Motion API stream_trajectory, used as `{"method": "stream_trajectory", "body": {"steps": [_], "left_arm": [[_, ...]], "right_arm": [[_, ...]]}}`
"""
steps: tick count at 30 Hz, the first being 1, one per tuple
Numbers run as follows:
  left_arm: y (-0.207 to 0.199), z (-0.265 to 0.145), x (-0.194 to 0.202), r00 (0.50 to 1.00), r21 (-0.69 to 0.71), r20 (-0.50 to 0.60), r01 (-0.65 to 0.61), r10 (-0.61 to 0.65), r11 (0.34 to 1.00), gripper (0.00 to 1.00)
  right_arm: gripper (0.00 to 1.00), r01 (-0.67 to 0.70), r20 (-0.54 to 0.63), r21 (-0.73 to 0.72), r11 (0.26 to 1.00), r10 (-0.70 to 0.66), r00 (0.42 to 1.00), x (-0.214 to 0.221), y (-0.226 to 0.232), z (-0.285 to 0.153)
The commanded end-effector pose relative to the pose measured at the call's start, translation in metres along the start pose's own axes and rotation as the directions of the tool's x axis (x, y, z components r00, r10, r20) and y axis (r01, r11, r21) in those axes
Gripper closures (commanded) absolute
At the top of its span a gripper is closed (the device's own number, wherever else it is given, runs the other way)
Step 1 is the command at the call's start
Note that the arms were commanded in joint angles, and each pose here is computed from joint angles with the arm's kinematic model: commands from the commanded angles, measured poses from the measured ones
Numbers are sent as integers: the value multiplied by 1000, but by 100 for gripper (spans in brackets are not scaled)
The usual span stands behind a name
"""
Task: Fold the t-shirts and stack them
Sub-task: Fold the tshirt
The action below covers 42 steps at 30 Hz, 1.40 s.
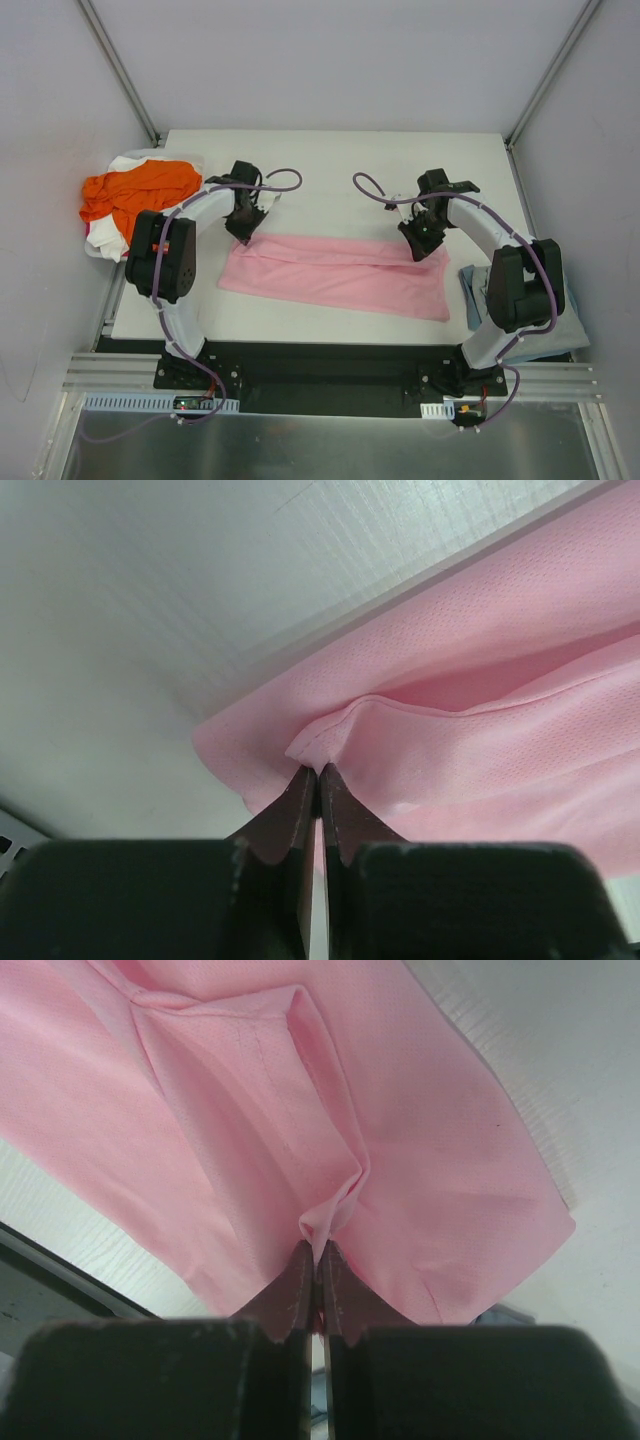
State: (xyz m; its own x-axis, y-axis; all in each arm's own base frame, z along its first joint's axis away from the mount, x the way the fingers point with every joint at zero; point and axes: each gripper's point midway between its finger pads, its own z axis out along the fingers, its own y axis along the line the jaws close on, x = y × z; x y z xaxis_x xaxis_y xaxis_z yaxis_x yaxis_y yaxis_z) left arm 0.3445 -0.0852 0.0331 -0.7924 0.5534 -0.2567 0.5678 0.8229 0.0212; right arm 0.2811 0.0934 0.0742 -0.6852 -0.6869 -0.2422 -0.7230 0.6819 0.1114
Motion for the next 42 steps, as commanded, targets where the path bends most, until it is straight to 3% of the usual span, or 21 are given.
{"method": "stream_trajectory", "body": {"steps": [1,12,21,40,42], "left_arm": [[-3,-15,-3,999,0,41,4,-4,1000,100],[-16,-62,11,989,-58,143,-33,41,998,100],[-29,-51,47,996,-57,75,-52,56,997,99],[-31,-37,51,999,-34,26,-36,37,999,87],[-31,-36,52,999,-34,21,-33,34,999,83]], "right_arm": [[99,17,20,-2,1000,-17,1000,-3,3,-7],[99,17,11,0,1000,-17,1000,5,7,-8],[99,17,17,13,1000,-17,1000,15,15,-20],[99,51,22,-45,998,-50,999,38,39,-25],[99,57,15,-52,997,-56,998,41,40,-23]]}}
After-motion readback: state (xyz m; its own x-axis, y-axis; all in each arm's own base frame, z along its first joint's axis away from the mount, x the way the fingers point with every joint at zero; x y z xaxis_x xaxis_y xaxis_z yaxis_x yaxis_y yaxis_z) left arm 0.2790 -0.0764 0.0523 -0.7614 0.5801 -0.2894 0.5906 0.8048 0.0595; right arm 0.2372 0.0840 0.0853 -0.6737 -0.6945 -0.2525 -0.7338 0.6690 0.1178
